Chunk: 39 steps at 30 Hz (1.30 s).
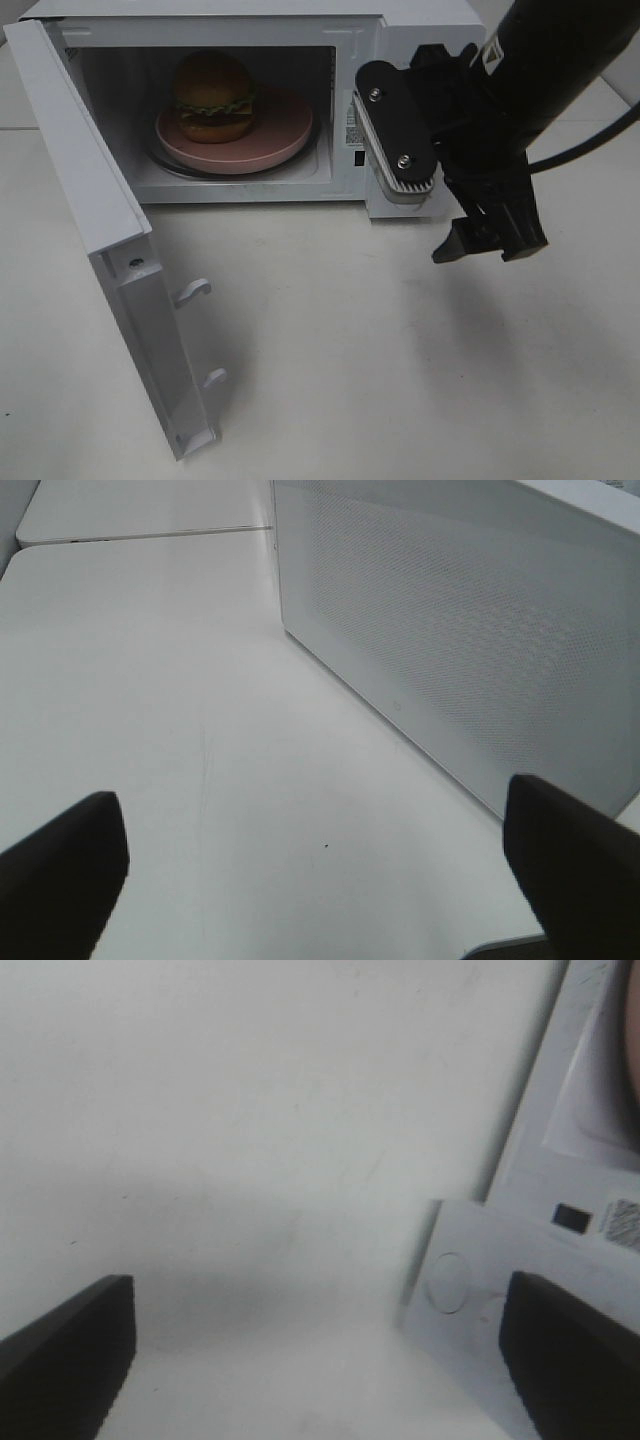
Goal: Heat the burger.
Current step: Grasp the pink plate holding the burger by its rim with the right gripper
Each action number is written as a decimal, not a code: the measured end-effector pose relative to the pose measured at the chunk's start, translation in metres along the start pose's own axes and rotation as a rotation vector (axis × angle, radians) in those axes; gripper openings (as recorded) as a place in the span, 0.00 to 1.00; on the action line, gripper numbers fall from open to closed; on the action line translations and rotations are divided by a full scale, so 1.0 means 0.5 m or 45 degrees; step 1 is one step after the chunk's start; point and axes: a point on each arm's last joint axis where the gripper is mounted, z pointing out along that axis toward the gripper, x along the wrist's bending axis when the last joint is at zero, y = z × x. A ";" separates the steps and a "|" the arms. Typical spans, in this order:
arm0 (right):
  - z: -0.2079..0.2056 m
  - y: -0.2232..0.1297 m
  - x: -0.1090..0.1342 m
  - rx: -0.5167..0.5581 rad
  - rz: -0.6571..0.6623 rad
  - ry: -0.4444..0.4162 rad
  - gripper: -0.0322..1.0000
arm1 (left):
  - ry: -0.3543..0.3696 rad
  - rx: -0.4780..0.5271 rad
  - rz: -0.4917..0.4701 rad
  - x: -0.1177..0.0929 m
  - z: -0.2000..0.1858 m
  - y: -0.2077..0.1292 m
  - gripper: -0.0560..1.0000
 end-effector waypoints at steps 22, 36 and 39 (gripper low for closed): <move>0.099 0.070 -0.105 -0.065 -0.041 -0.162 0.90 | 0.000 0.000 0.000 0.000 0.000 0.000 0.96; 0.207 0.103 -0.167 -0.097 -0.021 -0.225 0.88 | 0.000 0.000 0.000 0.000 0.000 0.000 0.96; 0.220 0.107 -0.175 -0.100 -0.022 -0.232 0.88 | 0.000 0.000 0.000 0.000 0.000 0.000 0.96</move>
